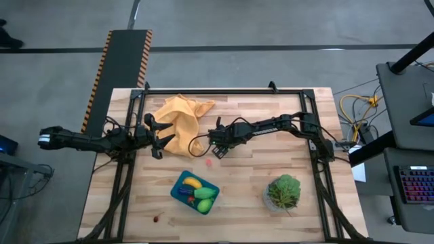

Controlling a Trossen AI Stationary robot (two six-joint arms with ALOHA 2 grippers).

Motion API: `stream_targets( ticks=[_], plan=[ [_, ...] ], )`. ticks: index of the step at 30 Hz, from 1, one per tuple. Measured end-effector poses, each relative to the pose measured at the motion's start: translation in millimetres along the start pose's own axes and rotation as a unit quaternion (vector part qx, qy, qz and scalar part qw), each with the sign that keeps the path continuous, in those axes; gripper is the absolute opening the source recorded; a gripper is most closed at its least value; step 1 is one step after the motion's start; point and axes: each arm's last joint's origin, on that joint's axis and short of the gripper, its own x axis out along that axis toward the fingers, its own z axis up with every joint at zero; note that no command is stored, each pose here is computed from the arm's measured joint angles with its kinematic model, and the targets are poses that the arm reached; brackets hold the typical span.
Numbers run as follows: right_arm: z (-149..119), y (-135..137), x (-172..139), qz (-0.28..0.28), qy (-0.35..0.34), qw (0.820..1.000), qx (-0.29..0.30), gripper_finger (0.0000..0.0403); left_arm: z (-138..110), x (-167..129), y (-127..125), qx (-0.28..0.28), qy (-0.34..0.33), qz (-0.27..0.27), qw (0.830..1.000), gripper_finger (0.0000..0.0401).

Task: Pick and placing Produce into tupperware
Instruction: Put the pear into the blue bin

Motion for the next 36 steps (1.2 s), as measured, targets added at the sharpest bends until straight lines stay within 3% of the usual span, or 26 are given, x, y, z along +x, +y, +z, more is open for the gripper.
stream_targets(
  ticks=[7,18,28,36],
  plan=[
    [3,4,-12,0.009,-0.01,0.999,-0.034,0.0219,0,0,0,0.0,0.0,0.0,1.0,0.0206],
    [13,27,-53,0.069,-0.069,0.992,-0.083,0.0219,0,0,0,0.0,0.0,0.0,1.0,0.0206],
    [7,76,-106,0.153,-0.143,0.966,-0.149,0.0219,0,0,0,0.001,0.001,0.0,1.0,0.0206],
    [-15,117,-135,0.227,-0.215,0.93,-0.192,0.0219,-1,0,0,0.001,0.003,0.0,1.0,0.0206]
  ],
)
